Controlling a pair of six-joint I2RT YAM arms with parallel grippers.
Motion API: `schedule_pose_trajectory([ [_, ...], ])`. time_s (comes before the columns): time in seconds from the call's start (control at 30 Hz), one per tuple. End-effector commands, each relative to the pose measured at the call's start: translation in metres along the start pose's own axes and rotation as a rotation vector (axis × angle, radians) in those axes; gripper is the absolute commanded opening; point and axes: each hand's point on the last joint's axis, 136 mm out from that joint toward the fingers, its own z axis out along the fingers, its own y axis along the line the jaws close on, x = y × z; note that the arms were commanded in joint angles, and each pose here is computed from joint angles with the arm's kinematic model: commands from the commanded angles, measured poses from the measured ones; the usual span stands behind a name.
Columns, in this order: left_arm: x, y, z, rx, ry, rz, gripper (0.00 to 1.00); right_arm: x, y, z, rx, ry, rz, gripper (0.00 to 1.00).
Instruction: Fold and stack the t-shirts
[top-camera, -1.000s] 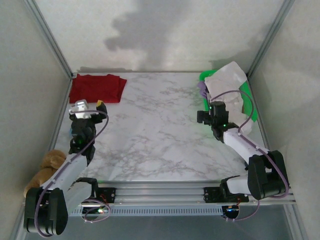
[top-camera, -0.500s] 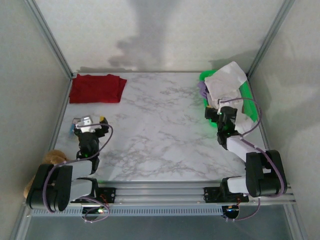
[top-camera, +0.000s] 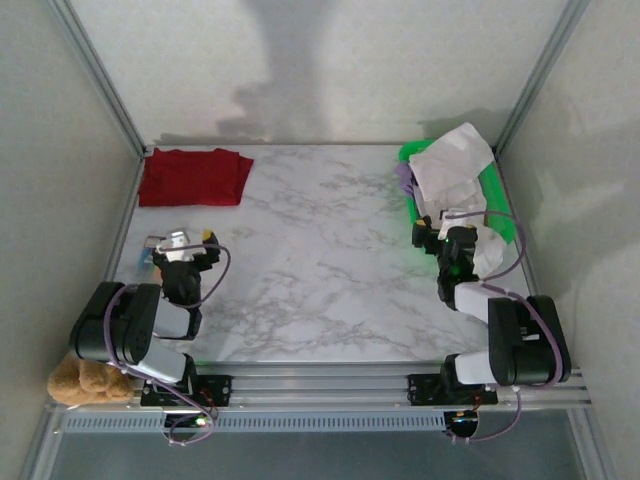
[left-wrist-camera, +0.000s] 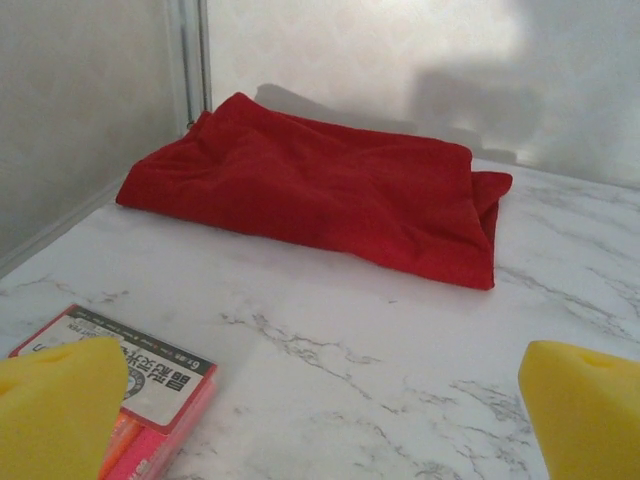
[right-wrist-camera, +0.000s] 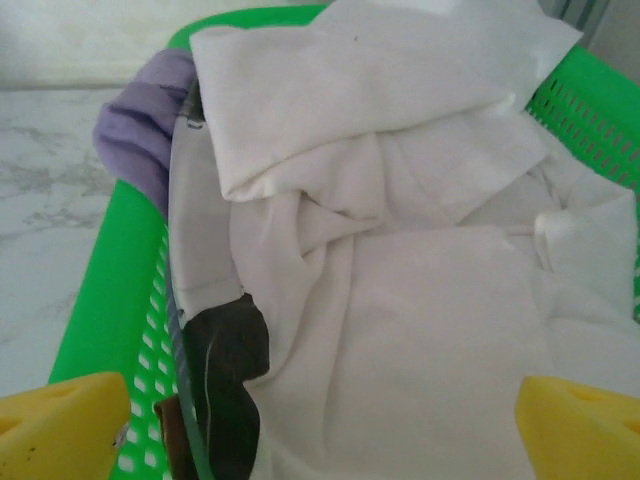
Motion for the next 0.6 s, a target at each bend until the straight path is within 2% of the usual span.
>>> schedule_pose_trajectory([
  [0.0,-0.020,-0.008,0.002,0.045,-0.075,0.000,1.00,0.023,0.011,0.004,-0.070,0.039,0.002,0.99],
  [0.33,-0.013,-0.002,0.023,0.016,-0.002,-0.024,1.00,0.036,0.011,0.016,-0.089,0.081,0.014,0.99],
  [0.57,-0.013,0.000,0.024,0.018,-0.001,-0.035,1.00,0.036,0.009,0.016,-0.094,0.085,0.027,0.99],
])
